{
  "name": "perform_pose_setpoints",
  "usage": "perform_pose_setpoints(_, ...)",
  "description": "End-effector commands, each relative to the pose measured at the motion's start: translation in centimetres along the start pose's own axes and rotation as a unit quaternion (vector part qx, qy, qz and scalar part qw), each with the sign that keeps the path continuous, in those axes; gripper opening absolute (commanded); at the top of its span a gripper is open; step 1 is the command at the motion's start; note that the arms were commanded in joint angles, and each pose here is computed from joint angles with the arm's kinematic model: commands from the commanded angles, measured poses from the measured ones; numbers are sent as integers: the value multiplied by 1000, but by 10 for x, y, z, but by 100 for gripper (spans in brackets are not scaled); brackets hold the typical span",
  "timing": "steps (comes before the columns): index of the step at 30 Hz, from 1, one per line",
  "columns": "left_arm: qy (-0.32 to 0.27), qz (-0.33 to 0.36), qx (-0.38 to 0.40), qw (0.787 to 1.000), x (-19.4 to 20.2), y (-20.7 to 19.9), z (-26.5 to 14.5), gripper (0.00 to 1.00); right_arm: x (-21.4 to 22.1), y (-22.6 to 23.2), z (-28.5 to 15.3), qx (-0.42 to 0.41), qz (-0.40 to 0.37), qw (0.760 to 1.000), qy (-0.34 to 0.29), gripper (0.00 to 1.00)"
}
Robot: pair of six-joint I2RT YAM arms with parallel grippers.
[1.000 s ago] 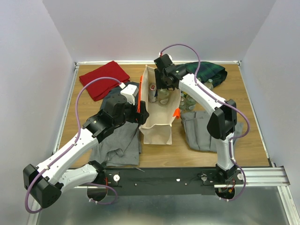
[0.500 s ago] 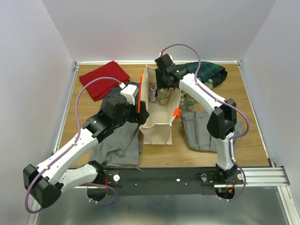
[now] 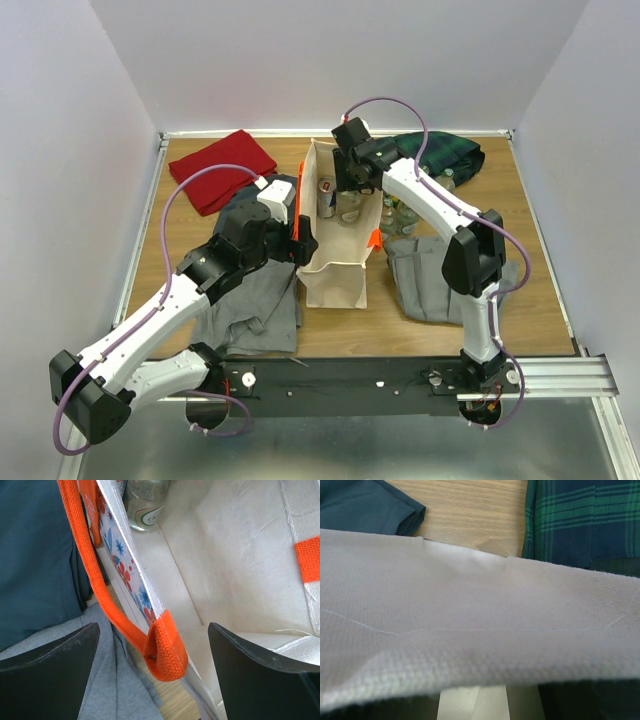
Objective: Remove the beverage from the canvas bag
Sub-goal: Take out the drink from the canvas bag.
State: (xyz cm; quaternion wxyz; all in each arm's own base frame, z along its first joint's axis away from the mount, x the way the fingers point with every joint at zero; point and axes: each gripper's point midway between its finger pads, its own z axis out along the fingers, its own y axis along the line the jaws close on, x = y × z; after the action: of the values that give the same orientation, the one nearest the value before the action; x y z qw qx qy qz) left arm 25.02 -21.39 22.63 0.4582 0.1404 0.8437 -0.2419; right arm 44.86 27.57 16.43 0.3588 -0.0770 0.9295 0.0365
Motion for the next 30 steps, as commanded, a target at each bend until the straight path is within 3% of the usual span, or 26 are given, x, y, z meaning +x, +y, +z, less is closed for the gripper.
perform_pose_setpoints(1,-3,1,-15,1000,2,8,-4,99,-5,-2,2,-4,7,1000,-9,54)
perform_pose_setpoints(12,-2,1,-15,1000,2,7,-3,99,-10,2,1,-14,16,1000,-21,53)
perform_pose_setpoints(23,-3,2,-15,1000,1,8,-4,99,-7,2,3,-13,12,1000,-13,45)
perform_pose_setpoints(27,-2,2,-15,1000,2,8,-4,99,-2,1,4,-11,9,1000,-4,39)
perform_pose_setpoints(30,-1,2,-14,1000,2,7,-4,99,3,0,6,-13,3,1000,4,25)
